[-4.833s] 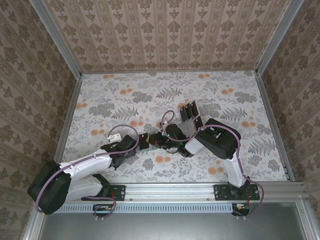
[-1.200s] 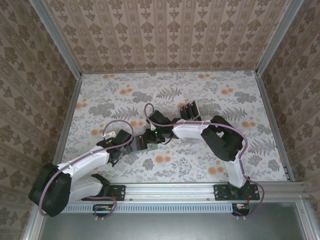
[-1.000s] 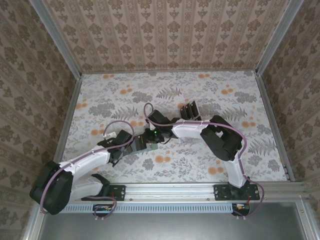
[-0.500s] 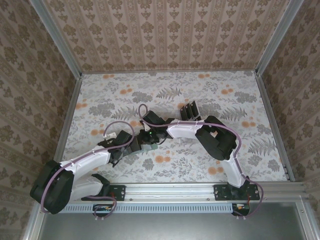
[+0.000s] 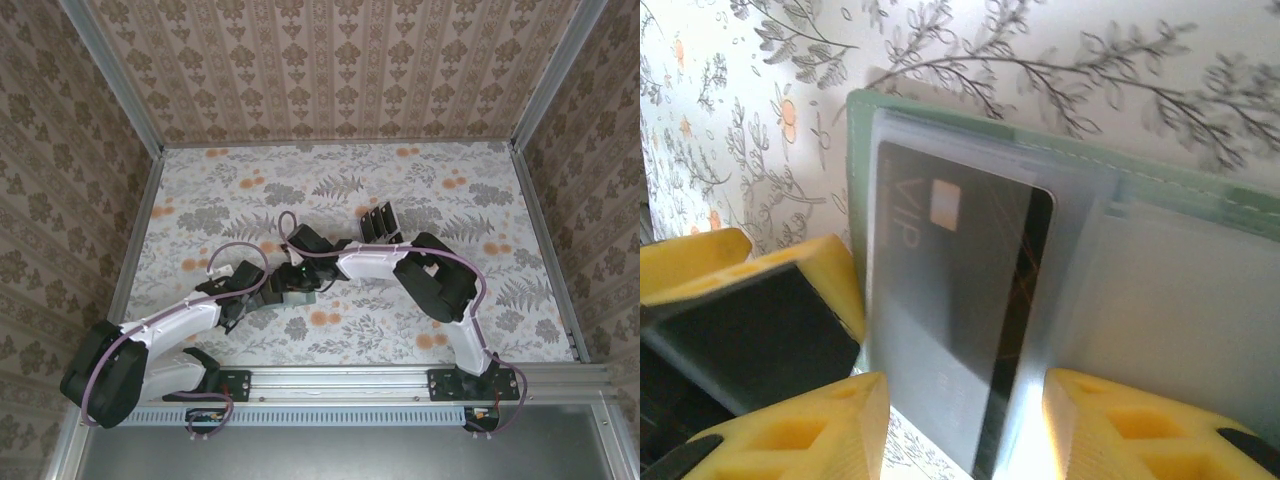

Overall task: Put the credit cards into the card holder
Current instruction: Insert the credit card into the card slot.

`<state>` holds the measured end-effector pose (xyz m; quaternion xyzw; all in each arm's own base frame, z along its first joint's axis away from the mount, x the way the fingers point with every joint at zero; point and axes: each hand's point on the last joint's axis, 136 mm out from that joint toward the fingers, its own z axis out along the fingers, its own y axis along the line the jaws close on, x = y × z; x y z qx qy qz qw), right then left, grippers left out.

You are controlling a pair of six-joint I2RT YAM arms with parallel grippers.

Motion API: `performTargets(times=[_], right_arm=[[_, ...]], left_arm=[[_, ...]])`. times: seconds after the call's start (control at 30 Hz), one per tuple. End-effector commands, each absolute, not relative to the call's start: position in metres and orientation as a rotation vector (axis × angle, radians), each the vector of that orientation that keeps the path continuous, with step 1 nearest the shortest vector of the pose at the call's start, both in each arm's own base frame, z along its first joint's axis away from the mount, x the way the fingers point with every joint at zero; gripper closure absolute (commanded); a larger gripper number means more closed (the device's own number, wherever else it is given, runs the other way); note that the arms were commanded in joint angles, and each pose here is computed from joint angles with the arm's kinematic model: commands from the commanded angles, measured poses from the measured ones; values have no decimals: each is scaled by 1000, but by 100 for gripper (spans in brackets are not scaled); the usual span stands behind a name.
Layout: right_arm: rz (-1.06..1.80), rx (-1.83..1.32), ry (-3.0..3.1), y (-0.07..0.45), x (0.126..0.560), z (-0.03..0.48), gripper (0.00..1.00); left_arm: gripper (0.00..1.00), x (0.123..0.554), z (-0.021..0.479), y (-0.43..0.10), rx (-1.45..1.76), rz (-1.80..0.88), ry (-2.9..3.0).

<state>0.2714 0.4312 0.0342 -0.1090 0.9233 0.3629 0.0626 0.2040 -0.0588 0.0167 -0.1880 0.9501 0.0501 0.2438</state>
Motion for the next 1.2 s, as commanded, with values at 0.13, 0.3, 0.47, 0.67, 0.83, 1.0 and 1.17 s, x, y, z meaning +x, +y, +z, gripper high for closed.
performTargets(times=[0.13, 0.3, 0.47, 0.67, 0.83, 1.0, 1.17], right_arm=[[1065, -244, 2798, 398, 272, 28, 53], [1049, -222, 2778, 386, 276, 36, 53], [1019, -254, 2700, 378, 281, 69, 53], [899, -303, 2649, 358, 282, 97, 54], [705, -313, 2693, 335, 282, 86, 52], [519, -291, 2719, 311, 281, 72, 52], [432, -251, 2714, 294, 281, 68, 51]], left_arm=[[3, 210, 25, -62, -469, 126, 2592], [3, 217, 35, -66, -447, 113, 2578], [3, 219, 43, -67, -429, 101, 2561], [3, 220, 51, -70, -399, 68, 2550], [3, 226, 62, -78, -363, 20, 2534], [2, 236, 69, -97, -278, -70, 2539], [1, 246, 72, -119, -202, -172, 2538]])
